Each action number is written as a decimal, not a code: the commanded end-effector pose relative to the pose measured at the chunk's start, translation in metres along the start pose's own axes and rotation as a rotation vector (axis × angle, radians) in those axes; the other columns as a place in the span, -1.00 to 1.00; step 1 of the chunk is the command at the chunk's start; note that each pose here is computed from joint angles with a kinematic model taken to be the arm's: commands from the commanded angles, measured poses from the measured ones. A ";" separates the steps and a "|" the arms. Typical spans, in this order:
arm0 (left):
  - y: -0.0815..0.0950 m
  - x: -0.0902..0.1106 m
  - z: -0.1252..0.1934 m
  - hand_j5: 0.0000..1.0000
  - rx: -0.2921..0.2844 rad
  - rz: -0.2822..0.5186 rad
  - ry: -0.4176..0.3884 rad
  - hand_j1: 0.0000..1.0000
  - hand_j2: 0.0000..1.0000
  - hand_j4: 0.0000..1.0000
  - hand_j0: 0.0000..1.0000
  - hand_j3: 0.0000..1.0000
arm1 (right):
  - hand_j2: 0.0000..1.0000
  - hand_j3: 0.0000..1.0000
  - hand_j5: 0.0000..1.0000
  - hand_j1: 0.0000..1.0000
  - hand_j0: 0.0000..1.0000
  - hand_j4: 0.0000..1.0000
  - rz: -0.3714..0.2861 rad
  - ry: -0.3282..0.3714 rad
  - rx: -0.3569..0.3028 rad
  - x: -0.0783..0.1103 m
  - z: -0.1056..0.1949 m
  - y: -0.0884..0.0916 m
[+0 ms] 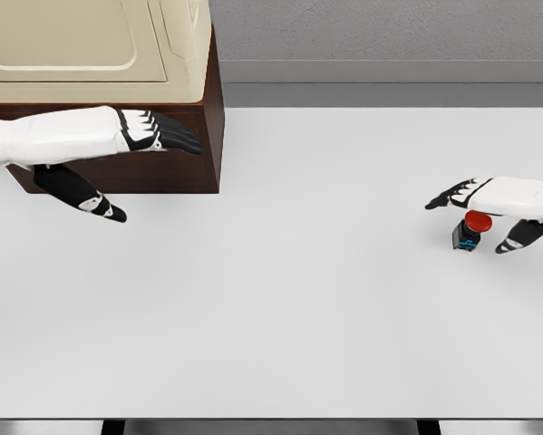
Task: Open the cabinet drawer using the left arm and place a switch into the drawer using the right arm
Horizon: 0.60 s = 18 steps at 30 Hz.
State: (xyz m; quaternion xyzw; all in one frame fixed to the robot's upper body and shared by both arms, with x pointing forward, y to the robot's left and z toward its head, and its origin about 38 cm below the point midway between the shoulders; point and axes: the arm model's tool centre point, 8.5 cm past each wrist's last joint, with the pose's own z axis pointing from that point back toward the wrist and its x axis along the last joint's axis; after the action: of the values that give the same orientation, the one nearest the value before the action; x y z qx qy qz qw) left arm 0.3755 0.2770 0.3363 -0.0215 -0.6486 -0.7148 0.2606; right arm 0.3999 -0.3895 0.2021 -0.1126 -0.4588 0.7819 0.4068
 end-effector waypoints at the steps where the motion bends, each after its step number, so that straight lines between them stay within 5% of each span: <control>1: 0.001 0.000 0.001 1.00 0.005 0.007 0.002 1.00 1.00 1.00 1.00 1.00 | 1.00 1.00 1.00 1.00 1.00 1.00 -0.021 0.007 -0.002 -0.005 -0.002 0.004; 4: -0.002 -0.001 0.001 1.00 0.001 0.011 0.003 1.00 1.00 1.00 1.00 1.00 | 1.00 1.00 1.00 1.00 1.00 1.00 -0.042 0.017 -0.001 -0.011 -0.004 0.009; 7: -0.024 -0.002 0.007 1.00 -0.224 0.025 0.015 1.00 1.00 1.00 1.00 1.00 | 1.00 1.00 1.00 1.00 1.00 1.00 -0.051 0.017 -0.005 -0.012 -0.008 0.010; 8: -0.019 -0.002 0.016 1.00 -0.233 0.020 0.032 1.00 1.00 1.00 1.00 1.00 | 1.00 1.00 1.00 1.00 1.00 1.00 -0.055 0.036 0.004 -0.017 -0.007 0.013; 12: -0.009 0.003 0.015 1.00 -0.155 0.112 -0.017 1.00 1.00 1.00 1.00 1.00 | 0.98 0.98 0.98 0.98 0.98 0.98 -0.058 0.041 0.003 -0.019 -0.008 0.014; 18: 0.010 0.009 0.017 1.00 -0.085 0.117 -0.035 1.00 1.00 1.00 1.00 1.00 | 0.85 0.85 0.85 0.85 0.85 0.85 -0.053 0.042 -0.005 -0.020 -0.008 0.010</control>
State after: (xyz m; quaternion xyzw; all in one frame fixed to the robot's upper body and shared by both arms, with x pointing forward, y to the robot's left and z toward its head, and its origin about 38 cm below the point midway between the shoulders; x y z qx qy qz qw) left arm 0.3663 0.2895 0.3477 -0.0750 -0.6079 -0.7381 0.2830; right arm 0.4113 -0.4009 0.1849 -0.1172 -0.4533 0.7688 0.4354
